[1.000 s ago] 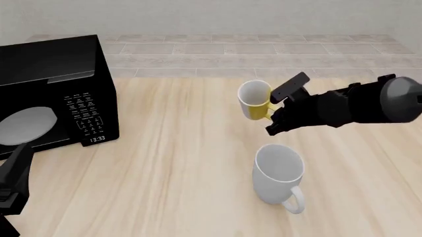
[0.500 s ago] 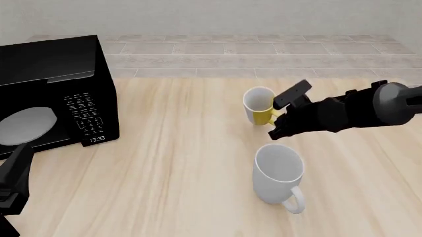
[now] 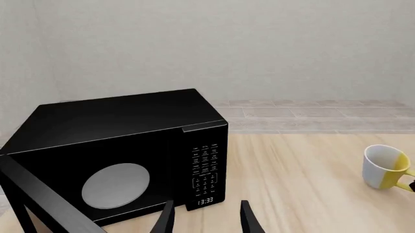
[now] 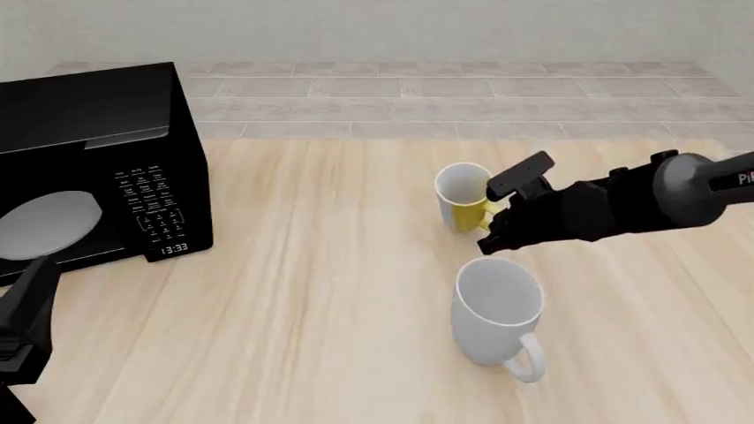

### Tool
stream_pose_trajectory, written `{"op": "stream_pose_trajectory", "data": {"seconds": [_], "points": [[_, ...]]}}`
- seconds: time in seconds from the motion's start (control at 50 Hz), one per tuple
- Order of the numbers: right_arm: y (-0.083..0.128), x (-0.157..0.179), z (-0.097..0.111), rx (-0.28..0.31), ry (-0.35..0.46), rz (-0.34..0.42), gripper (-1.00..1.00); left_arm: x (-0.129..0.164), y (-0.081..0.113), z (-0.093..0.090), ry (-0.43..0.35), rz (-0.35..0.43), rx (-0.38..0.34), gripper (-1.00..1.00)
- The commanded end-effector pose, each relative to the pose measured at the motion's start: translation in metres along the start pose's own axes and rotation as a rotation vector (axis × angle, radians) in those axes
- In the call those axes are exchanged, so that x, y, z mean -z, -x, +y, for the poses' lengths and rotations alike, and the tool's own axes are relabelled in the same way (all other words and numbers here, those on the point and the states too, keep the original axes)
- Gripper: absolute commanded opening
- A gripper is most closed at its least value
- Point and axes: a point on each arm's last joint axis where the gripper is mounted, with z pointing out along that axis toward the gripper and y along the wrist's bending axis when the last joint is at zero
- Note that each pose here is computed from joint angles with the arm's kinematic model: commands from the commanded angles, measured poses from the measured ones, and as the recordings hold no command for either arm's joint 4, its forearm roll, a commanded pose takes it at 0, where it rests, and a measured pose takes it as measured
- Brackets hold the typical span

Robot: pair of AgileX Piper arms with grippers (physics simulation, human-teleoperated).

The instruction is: Put the yellow and white mug to the front of the white mug.

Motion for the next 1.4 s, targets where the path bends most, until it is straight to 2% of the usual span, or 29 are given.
{"op": "stream_pose_trajectory", "data": {"seconds": [0.02, 0.34, 0.36, 0.5, 0.8, 0.96, 1.4], "points": [[-0.003, -0.006, 0.002, -0.003, 0.005, 0.01, -1.0, 0.0, 0.0, 0.0, 0.0, 0.0, 0.0, 1.0], [-0.005, -0.008, 0.002, -0.004, 0.004, 0.014, -1.0, 0.0, 0.0, 0.0, 0.0, 0.0, 0.0, 1.0], [-0.005, -0.008, 0.002, -0.005, 0.006, 0.013, 1.0, 0.0, 0.0, 0.0, 0.0, 0.0, 0.0, 1.0], [-0.003, -0.003, 0.004, -0.003, 0.007, 0.002, 1.0, 0.0, 0.0, 0.0, 0.0, 0.0, 0.0, 1.0], [0.011, 0.021, -0.007, 0.009, -0.021, -0.045, 1.0, 0.0, 0.0, 0.0, 0.0, 0.0, 0.0, 1.0], [0.011, 0.031, -0.008, 0.011, -0.028, -0.058, 1.0, 0.0, 0.0, 0.0, 0.0, 0.0, 0.0, 1.0], [0.016, 0.095, 0.001, 0.023, -0.042, -0.18, 1.0, 0.0, 0.0, 0.0, 0.0, 0.0, 0.0, 1.0]]}}
